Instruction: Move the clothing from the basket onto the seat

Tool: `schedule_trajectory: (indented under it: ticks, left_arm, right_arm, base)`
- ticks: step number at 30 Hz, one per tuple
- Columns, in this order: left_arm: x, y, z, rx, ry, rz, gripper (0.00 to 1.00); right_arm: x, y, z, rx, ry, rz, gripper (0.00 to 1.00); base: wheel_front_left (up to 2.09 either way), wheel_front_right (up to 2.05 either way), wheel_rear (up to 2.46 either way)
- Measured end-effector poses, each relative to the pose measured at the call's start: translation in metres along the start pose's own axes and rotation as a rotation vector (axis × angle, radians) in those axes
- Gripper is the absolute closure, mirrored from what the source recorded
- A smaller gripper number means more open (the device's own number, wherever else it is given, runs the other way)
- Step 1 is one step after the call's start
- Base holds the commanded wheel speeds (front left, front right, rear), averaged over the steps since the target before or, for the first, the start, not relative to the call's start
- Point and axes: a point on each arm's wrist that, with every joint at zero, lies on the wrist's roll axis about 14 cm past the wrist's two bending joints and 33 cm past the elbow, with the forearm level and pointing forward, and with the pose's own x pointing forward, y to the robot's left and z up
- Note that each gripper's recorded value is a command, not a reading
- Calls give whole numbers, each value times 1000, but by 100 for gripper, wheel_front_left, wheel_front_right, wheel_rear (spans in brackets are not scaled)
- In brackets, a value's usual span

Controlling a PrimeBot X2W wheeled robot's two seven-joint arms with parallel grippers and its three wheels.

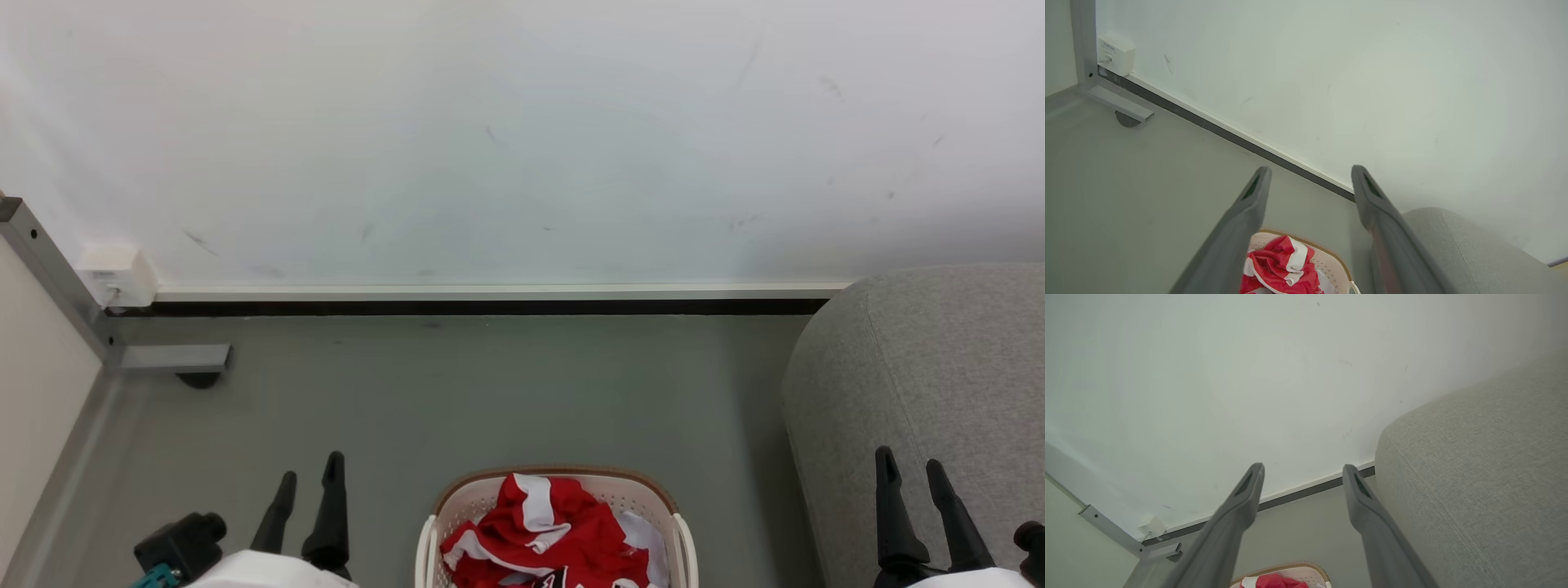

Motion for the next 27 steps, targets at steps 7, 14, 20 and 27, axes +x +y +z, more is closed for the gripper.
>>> schedule_trajectory:
  ticks: [7, 14, 20, 27]
  left_arm:
    - [-1, -4, 3, 102, -22, -11, 0]
    - [-3, -6, 5, 192, -40, -17, 0]
    - [-4, -7, 5, 260, -47, -24, 0]
    - [-7, -9, 6, 337, -65, -37, 0]
  right_arm:
    - [0, 0, 0, -77, -5, 7, 0]
    - [-1, 0, -1, -145, -8, 11, 0]
    - [-2, -2, -3, -186, -7, 11, 0]
    - [-4, -5, -6, -228, -3, 8, 0]
  base:
    - [0, 0, 0]
    - [0, 0, 0]
    - [0, 0, 0]
    - [0, 0, 0]
